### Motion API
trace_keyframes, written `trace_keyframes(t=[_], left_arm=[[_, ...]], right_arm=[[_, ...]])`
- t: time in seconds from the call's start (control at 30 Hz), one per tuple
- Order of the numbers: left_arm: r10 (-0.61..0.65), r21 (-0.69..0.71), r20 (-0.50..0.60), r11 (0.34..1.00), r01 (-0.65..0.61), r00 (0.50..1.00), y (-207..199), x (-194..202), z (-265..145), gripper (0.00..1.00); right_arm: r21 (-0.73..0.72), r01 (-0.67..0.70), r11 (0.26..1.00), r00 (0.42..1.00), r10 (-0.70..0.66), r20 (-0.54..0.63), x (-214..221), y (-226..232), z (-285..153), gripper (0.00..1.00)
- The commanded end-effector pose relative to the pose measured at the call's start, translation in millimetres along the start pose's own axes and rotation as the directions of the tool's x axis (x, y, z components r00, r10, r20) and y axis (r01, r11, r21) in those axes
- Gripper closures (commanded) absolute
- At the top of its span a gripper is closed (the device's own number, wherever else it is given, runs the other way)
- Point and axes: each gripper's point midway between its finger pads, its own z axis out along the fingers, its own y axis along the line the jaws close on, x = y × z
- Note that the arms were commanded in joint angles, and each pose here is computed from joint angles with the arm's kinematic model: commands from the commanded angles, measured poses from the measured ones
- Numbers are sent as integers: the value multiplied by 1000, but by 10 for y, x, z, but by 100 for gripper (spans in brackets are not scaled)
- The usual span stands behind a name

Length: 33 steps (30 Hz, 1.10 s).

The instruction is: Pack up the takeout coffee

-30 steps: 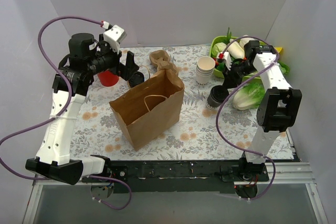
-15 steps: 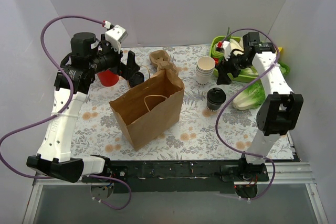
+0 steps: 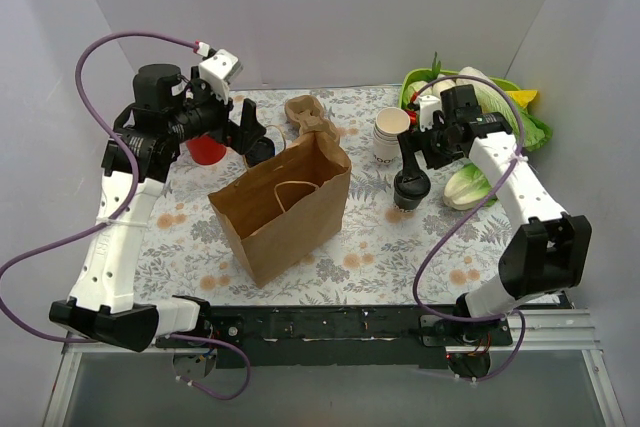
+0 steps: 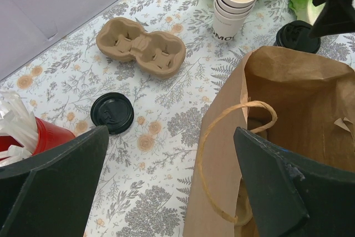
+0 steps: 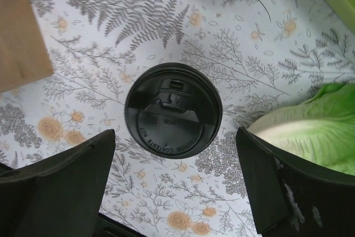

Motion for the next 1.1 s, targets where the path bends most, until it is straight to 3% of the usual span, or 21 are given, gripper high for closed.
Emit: trace_keyframes(t=[0.0, 1.07], left_arm=[[23, -11, 39, 1000, -23, 999, -49, -61, -157, 2], [27, -19, 24, 999, -26, 999, -38, 26, -156, 2]], right_arm=[[115, -90, 989, 995, 95, -35, 66, -216, 106, 3], [56, -116, 992, 984, 123, -132, 272, 15, 365, 4]])
